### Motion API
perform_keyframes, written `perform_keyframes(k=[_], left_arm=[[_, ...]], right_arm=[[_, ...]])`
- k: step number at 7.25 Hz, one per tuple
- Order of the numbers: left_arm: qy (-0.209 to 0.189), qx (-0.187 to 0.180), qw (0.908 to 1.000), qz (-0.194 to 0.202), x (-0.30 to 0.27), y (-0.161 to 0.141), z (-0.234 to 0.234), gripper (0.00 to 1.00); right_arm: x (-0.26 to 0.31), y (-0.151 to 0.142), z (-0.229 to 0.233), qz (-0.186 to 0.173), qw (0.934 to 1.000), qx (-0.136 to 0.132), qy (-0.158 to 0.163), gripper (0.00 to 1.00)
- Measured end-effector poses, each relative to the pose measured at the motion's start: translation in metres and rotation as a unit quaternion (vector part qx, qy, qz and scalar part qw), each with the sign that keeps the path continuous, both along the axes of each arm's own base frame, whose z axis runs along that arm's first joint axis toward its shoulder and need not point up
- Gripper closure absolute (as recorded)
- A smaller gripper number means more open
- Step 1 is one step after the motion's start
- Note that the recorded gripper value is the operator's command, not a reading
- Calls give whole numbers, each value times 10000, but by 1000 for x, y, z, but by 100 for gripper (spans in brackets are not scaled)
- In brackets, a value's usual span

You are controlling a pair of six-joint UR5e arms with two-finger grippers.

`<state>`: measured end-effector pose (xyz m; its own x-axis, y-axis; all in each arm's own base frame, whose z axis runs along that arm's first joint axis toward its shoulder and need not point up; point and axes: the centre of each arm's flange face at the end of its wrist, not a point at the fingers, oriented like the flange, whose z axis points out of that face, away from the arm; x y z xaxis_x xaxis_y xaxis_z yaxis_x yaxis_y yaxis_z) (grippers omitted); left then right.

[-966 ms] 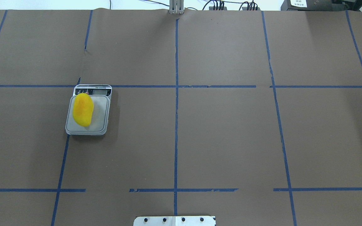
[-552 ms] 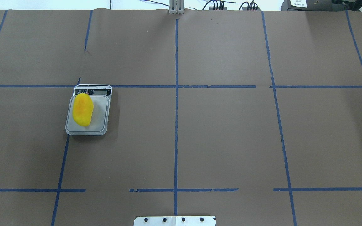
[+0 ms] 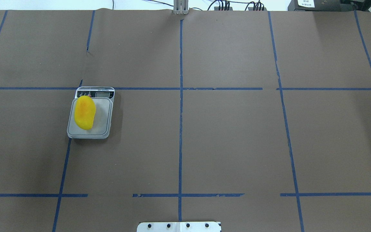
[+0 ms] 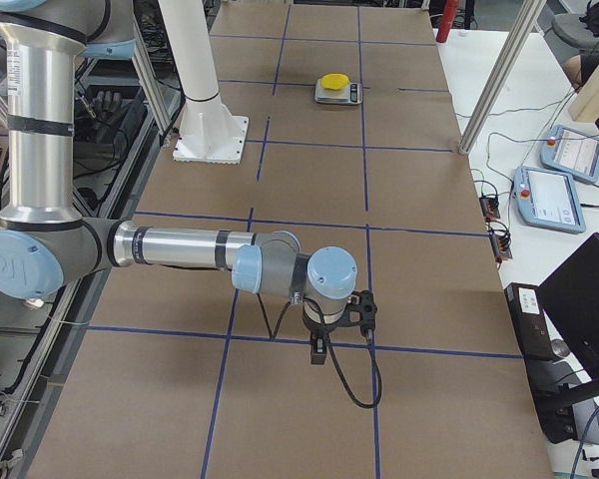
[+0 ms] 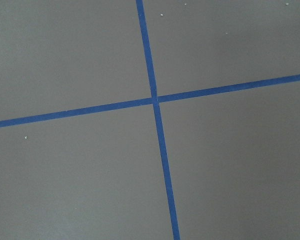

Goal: Weigh mango

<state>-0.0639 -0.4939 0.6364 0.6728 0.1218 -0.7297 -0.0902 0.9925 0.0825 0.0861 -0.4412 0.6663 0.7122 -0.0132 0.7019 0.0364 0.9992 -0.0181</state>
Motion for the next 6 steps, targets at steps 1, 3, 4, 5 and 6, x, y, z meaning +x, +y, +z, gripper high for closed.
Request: perform_keyframes(k=[1,3,4,5,6], left_arm=[[16,-24,10000,-36,-2,2,2,0],[23,-103,9999,-94,-2,3,4,0],[23,-130,9998,-113,-2,3,5,0],[23,-173,9997,-151,-2,3,5,0],[20,-229,9995,-205,-2,3,5,0]], right_arm=[[0,0,0,0,10000,-1,0,0],[0,0,0,0,10000,0,0,0],[0,0,0,0,10000,2,0,0],[0,0,0,0,10000,4,0,0],[0,0,0,0,10000,1,0,0]])
